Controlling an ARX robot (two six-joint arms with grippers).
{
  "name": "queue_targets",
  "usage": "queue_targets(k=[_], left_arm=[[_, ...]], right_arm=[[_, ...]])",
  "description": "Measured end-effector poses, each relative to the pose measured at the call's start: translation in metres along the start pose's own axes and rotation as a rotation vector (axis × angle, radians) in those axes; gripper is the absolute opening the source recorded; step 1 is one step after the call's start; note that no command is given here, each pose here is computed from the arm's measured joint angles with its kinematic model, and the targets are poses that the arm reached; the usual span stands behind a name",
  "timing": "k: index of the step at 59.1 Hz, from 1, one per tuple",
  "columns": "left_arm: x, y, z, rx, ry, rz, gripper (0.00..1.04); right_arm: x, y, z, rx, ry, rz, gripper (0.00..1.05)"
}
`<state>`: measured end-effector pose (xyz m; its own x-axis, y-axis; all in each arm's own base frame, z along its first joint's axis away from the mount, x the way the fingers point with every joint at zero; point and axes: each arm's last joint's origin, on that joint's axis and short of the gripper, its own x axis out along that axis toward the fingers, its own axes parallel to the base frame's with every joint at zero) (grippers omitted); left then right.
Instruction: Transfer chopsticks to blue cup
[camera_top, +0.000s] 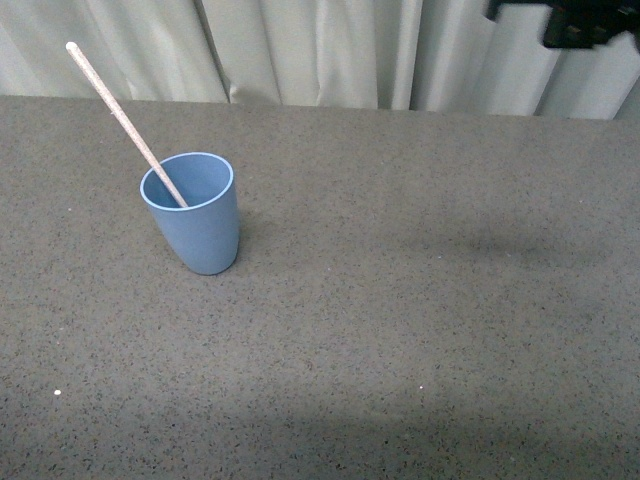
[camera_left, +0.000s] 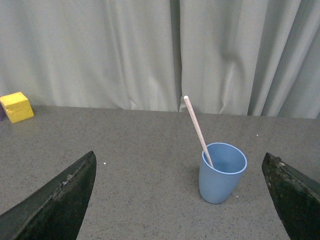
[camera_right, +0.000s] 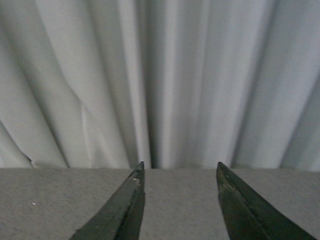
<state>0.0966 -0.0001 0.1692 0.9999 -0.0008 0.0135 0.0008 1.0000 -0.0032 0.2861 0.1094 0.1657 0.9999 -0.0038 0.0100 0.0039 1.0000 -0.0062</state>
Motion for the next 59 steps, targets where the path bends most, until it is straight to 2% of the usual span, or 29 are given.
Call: queue_targets(k=[5, 9, 24, 59], left_arm=[[0.0, 0.0, 0.0, 0.0, 0.0, 0.0, 0.98], [0.0, 0.0, 0.0, 0.0, 0.0, 0.0, 0.98], [0.0, 0.0, 0.0, 0.0, 0.0, 0.0, 0.98], [0.0, 0.0, 0.0, 0.0, 0.0, 0.0, 0.98]], right_arm=[[-0.019, -0.019, -0.005, -0.009, 0.023, 0.006, 0.18], [-0.039, -0.038, -0.006, -0.013, 0.029, 0.009, 0.0], [-0.086, -0.076, -0.005, -0.008, 0.029, 0.004, 0.01], [-0.136, -0.108, -0.003, -0.003, 0.027, 0.015, 0.01]])
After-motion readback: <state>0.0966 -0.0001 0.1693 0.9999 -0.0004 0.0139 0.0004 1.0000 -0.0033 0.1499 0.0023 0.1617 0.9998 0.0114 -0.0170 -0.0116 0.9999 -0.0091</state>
